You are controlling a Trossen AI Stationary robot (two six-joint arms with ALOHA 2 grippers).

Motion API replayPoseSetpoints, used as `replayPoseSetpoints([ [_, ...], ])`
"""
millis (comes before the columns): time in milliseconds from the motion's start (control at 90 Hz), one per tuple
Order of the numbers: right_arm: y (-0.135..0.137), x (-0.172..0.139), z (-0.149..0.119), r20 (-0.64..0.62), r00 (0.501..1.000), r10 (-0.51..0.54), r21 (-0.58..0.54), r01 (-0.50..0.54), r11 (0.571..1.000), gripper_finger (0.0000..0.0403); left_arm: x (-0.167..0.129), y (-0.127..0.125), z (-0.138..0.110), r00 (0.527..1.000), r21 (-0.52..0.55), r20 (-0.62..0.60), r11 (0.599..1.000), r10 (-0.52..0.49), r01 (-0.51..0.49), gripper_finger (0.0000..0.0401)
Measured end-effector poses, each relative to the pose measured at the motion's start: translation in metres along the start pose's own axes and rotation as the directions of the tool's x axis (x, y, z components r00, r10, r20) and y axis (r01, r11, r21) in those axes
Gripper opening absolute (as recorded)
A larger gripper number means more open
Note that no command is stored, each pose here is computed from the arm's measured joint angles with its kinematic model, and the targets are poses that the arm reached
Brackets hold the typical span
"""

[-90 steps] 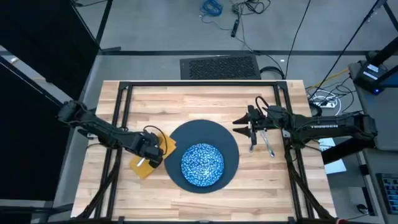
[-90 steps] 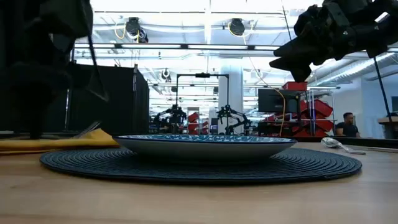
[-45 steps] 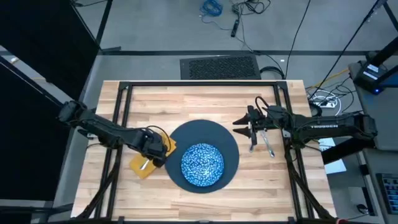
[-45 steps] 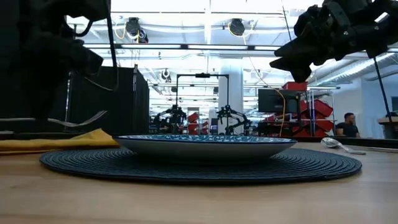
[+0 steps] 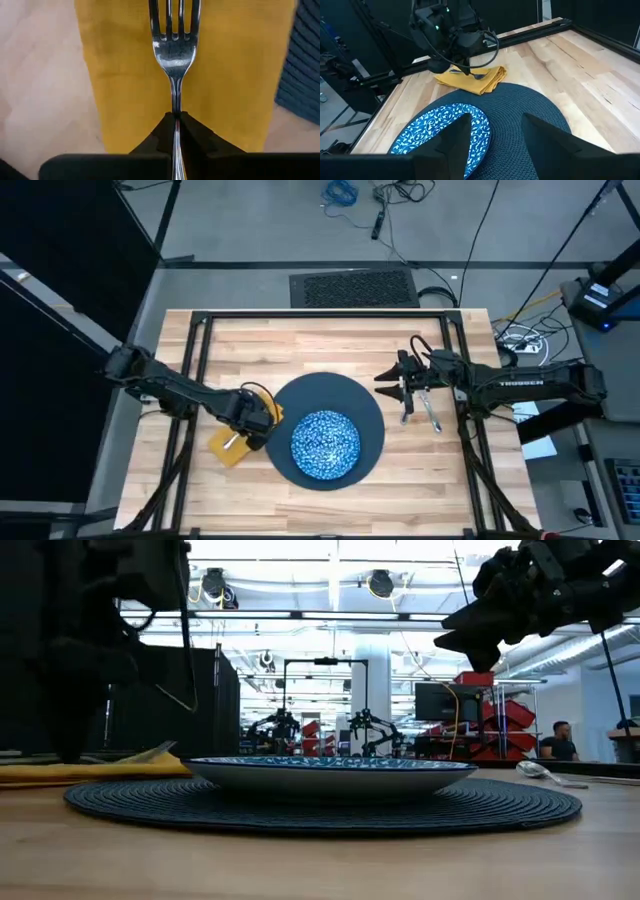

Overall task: Set table place
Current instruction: Put the fork on the yellow table napkin

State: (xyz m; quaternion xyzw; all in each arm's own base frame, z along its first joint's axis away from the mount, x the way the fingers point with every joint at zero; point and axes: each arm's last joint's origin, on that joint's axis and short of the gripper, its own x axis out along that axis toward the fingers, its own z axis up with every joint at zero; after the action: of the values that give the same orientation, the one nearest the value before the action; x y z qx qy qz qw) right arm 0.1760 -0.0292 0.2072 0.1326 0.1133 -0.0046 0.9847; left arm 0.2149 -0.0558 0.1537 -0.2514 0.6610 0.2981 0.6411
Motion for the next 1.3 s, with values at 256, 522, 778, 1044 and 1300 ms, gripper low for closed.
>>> replayPoseSetpoints([
  [256, 0.000, 0.000, 0.000, 0.001, 1.000, 0.001, 0.002, -0.001, 1.000, 0.0167, 0.012, -0.003, 0.005, 0.999, -0.142, -0.035, 0.989, 0.040, -0.044, 0.0000],
  [522, 0.000, 0.000, 0.000, 0.000, 1.000, 0.001, -0.022, -0.001, 1.000, 0.0167, 0.012, -0.004, 0.004, 0.999, -0.346, -0.050, 0.938, 0.011, -0.028, 0.0000],
  [778, 0.002, 0.000, -0.001, -0.021, 0.997, 0.080, -0.066, -0.081, 0.995, 0.0167, 0.012, -0.016, 0.009, 0.991, -0.653, -0.044, 0.754, -0.128, 0.069, 0.0000],
  [1044, 0.002, -0.001, -0.008, -0.095, 0.990, 0.108, -0.064, -0.114, 0.991, 0.0167, 0.011, -0.021, 0.008, 0.983, -0.740, -0.045, 0.667, -0.180, 0.088, 0.0000],
  [1300, 0.002, -0.001, -0.008, -0.097, 0.989, 0.110, -0.071, -0.117, 0.991, 0.0167, 0.011, -0.025, 0.000, 0.985, -0.693, -0.039, 0.715, -0.165, 0.093, 0.0000],
])
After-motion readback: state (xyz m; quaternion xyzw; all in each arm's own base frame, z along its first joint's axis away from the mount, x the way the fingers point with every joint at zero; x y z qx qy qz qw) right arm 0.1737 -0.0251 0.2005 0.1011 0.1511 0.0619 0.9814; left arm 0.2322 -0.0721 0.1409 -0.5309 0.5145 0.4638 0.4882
